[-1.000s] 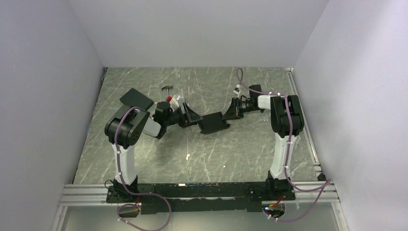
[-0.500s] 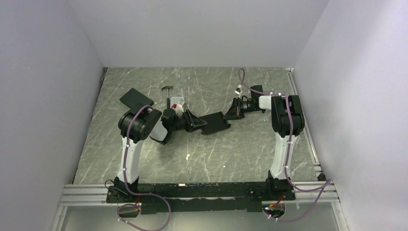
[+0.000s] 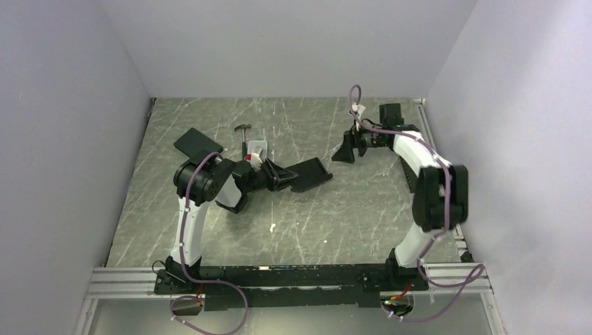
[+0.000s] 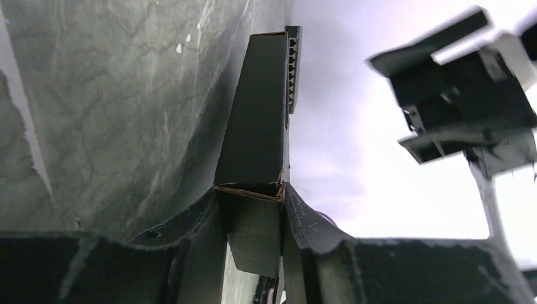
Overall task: Fold the paper box
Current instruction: Adjust the paper box at the center of the board.
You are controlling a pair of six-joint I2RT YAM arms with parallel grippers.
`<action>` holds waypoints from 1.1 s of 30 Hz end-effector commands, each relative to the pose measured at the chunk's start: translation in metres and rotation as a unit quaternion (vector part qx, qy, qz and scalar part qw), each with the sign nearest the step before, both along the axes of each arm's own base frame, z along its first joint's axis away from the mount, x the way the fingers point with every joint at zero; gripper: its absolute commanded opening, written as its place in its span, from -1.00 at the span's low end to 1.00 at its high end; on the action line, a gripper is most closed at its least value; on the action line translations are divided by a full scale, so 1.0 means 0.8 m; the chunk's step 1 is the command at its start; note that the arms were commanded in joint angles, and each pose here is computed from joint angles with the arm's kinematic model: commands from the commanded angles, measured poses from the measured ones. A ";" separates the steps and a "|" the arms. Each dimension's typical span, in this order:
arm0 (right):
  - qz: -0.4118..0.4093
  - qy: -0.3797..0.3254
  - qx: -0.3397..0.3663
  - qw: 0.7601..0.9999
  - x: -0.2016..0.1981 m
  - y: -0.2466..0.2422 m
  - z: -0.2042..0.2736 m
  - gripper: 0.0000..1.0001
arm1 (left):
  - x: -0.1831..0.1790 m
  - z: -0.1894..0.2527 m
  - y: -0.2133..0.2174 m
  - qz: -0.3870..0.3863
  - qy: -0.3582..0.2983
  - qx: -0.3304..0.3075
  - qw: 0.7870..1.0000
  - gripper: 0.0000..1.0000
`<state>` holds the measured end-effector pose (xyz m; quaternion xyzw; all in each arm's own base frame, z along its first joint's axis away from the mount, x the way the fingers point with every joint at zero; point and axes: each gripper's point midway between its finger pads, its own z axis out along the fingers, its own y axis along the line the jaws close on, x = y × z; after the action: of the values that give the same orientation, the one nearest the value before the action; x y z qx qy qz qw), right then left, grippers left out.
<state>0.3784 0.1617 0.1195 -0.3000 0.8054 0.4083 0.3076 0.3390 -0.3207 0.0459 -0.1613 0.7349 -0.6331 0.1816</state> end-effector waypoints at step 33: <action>0.235 -0.652 -0.342 0.635 -0.051 0.102 0.017 0.18 | -0.003 0.117 -0.014 -0.052 0.121 -0.123 0.984 -0.85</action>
<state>0.3180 0.2374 0.0988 -0.7824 0.4061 -0.0782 0.4655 0.3347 -0.3301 0.0996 -0.2536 0.7011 -0.6661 0.0232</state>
